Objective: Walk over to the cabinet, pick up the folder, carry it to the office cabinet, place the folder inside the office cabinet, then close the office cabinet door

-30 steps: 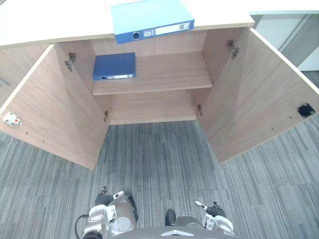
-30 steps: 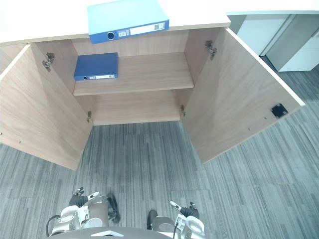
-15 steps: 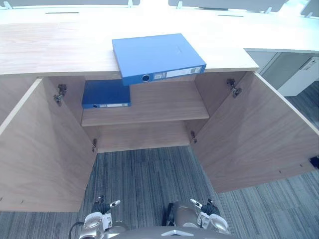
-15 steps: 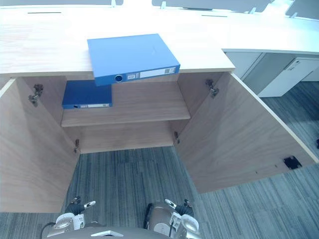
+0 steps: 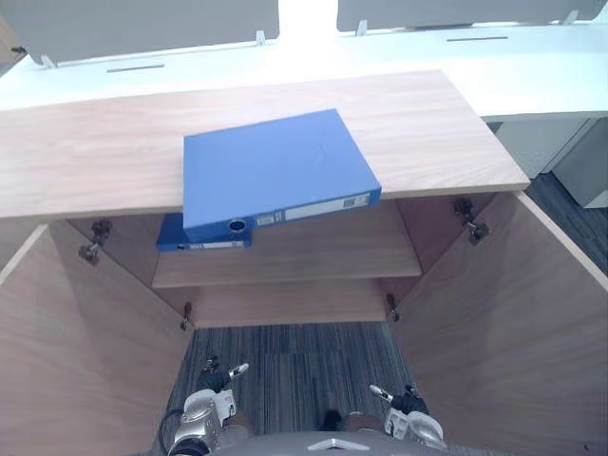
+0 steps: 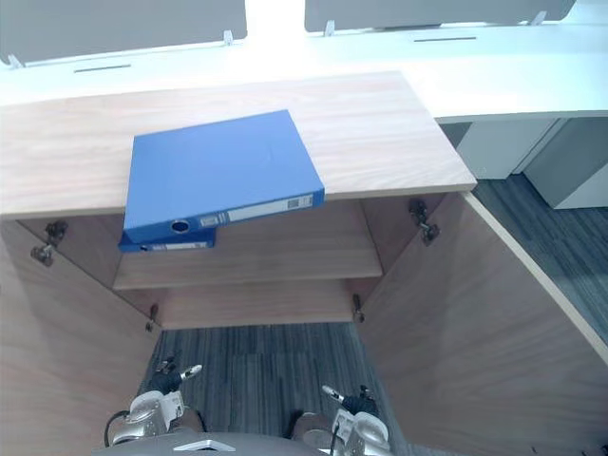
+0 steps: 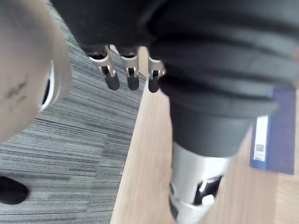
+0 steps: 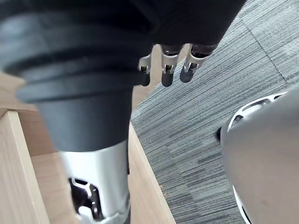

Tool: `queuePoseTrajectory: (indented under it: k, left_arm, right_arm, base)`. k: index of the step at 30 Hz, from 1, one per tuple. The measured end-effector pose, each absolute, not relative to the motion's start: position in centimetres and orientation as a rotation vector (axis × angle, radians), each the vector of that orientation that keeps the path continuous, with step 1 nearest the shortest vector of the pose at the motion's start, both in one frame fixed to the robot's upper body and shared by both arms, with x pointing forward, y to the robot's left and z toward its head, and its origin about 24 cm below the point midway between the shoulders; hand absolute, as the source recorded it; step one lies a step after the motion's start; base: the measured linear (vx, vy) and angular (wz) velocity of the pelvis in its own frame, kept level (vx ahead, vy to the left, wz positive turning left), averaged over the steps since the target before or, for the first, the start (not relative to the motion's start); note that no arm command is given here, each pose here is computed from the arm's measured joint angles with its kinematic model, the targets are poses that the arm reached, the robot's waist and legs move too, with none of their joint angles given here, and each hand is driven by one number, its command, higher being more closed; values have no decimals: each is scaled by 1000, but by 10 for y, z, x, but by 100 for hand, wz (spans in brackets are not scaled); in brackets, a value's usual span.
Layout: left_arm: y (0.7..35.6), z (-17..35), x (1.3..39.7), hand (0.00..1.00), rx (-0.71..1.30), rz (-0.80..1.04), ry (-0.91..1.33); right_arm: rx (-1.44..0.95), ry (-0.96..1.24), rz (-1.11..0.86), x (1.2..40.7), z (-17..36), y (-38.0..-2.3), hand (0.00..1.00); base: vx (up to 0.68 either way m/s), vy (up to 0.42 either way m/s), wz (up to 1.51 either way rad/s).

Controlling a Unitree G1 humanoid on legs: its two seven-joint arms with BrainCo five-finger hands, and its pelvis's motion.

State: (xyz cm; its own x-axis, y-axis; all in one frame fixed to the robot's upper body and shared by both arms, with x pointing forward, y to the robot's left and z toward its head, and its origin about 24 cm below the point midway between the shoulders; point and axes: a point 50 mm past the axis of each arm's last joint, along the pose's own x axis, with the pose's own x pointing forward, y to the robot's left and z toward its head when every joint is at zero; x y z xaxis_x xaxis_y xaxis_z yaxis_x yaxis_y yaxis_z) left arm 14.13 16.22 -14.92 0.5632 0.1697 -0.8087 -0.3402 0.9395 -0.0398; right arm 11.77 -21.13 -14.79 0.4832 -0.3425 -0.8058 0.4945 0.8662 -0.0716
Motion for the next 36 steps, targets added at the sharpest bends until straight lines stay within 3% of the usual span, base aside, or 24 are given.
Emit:
queuePoseTrajectory:
  k: [23,30,36]
  left_arm:
    - [180,-153,121,0,-60,258,963]
    - [218,-87,166,0,79,329,532]
    - [225,-30,185,0,116,371,228]
  right_arm:
    - [204,985,-555,99,-154,-209,0]
    - [165,972,-523,101,-153,-206,0]
    - [141,928,-489,108,-148,-205,0]
  base:
    - [14,59,-6]
    - [-1,1,14]
    - [28,0,8]
